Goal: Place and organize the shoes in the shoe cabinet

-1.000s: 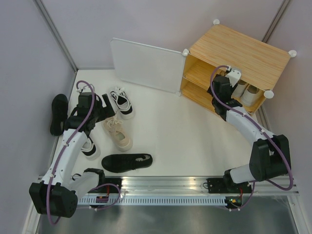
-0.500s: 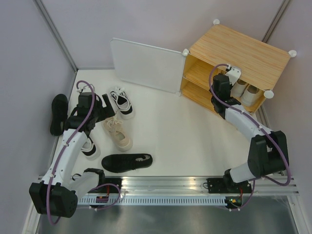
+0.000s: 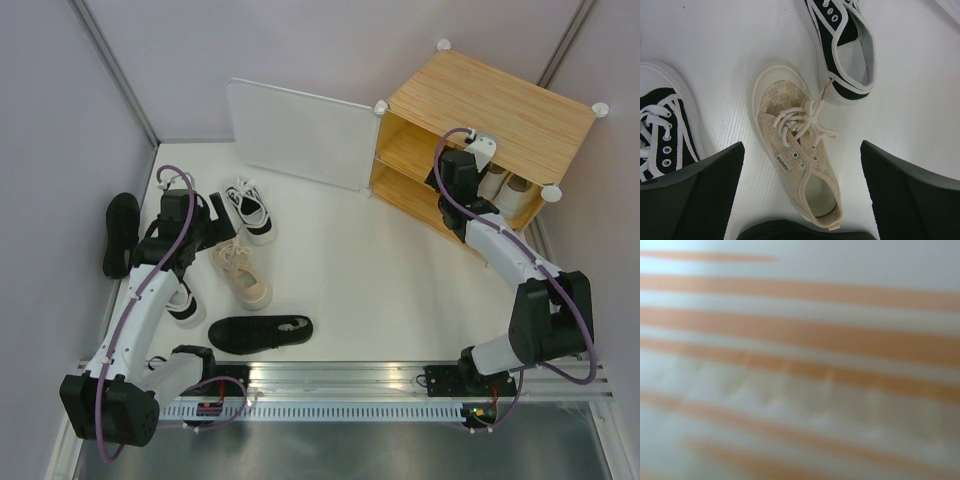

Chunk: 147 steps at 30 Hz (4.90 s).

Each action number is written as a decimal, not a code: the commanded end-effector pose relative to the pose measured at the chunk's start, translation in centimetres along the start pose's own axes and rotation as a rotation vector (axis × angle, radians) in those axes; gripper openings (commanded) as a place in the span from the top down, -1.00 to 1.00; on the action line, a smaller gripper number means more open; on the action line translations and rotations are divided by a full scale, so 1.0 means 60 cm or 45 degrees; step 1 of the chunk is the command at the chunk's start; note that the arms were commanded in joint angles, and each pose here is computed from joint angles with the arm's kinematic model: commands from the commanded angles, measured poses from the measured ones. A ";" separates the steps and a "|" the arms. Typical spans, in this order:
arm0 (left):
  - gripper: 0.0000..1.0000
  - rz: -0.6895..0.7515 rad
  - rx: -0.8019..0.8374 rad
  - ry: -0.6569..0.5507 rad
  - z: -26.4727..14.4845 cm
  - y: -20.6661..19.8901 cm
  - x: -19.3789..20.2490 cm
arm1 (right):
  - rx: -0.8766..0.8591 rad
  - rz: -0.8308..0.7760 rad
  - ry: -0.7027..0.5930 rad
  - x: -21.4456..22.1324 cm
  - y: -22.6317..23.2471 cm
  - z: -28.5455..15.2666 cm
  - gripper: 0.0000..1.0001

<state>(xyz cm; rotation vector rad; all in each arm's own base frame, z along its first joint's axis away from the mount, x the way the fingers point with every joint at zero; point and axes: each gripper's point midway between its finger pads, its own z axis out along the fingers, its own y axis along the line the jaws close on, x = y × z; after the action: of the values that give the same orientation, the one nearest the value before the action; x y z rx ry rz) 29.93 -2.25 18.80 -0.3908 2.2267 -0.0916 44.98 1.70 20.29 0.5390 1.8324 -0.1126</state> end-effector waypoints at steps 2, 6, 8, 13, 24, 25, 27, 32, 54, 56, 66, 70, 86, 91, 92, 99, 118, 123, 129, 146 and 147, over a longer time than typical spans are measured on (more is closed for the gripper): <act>-1.00 0.030 0.009 -0.028 0.004 0.000 -0.006 | -0.164 0.017 0.040 -0.025 0.020 -0.050 -0.43; -0.99 0.022 0.012 -0.012 0.008 -0.002 -0.001 | -0.302 -0.009 0.123 -0.018 0.034 -0.094 -0.66; -0.99 0.012 0.000 0.008 0.014 0.000 0.005 | -0.416 -0.009 0.181 -0.008 0.048 -0.121 -0.72; -0.99 -0.024 -0.042 0.091 0.026 0.008 0.033 | -0.624 -0.011 0.262 0.017 0.060 -0.187 -0.96; -0.86 -0.093 -0.020 0.400 0.046 0.015 0.166 | -0.863 -0.005 0.278 0.051 0.046 -0.286 -0.96; -0.82 -0.101 -0.022 0.415 0.048 0.015 0.171 | -0.864 -0.002 0.286 0.058 0.043 -0.287 -0.96; -0.78 -0.116 -0.024 0.455 0.053 0.013 0.183 | -0.884 0.002 0.279 0.058 0.042 -0.296 -0.96; -0.61 -0.164 -0.038 0.571 0.064 0.014 0.227 | -0.879 0.003 0.249 0.053 0.036 -0.301 -0.95; 0.95 -0.198 -0.086 0.393 0.039 0.022 0.177 | -0.855 -0.008 0.213 0.057 0.025 -0.307 -0.96; 0.95 -0.168 -0.044 0.312 0.019 0.012 0.134 | -0.856 -0.010 0.210 0.054 0.024 -0.308 -0.96; 0.95 0.013 0.284 0.230 -0.056 -0.158 0.047 | -0.858 -0.006 0.179 0.032 0.021 -0.324 -0.96; 0.95 0.151 0.435 0.305 -0.072 -0.284 0.077 | -0.802 0.003 0.129 0.010 0.005 -0.333 -0.96; 0.89 0.574 0.752 0.571 0.062 -0.584 0.263 | -0.719 -0.006 0.114 0.024 -0.039 -0.352 -0.96; 0.25 0.578 0.807 0.620 0.074 -0.601 0.288 | -0.697 -0.037 0.182 0.048 -0.043 -0.344 -0.96; 0.11 0.575 0.806 0.599 0.069 -0.600 0.278 | -0.693 -0.040 0.192 0.052 -0.044 -0.342 -0.96; -0.82 0.552 0.818 0.442 0.000 -0.570 0.199 | -0.682 -0.047 0.215 0.058 -0.043 -0.336 -0.96; -1.00 0.032 0.422 0.124 -0.029 -0.164 -0.046 | -0.705 -0.110 0.487 0.243 0.054 -0.326 -0.96; -0.99 0.025 0.266 0.009 -0.031 -0.081 -0.034 | -0.652 -0.111 0.351 0.281 0.097 -0.349 -0.96; -0.99 0.057 0.109 -0.038 -0.017 -0.030 -0.011 | -0.534 -0.209 0.272 0.335 0.118 -0.364 -0.96; -1.00 0.076 0.059 -0.023 0.000 -0.015 0.007 | -0.366 -0.267 0.210 0.423 0.146 -0.309 -0.91; -1.00 0.078 0.060 -0.022 -0.001 -0.015 0.007 | -0.349 -0.275 0.195 0.427 0.143 -0.304 -0.90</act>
<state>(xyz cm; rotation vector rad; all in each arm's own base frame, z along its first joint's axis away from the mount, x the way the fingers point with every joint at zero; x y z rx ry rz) 29.30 -3.47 18.06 -0.3306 2.2471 -0.1275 24.91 21.81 2.47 0.0668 2.1121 -0.0166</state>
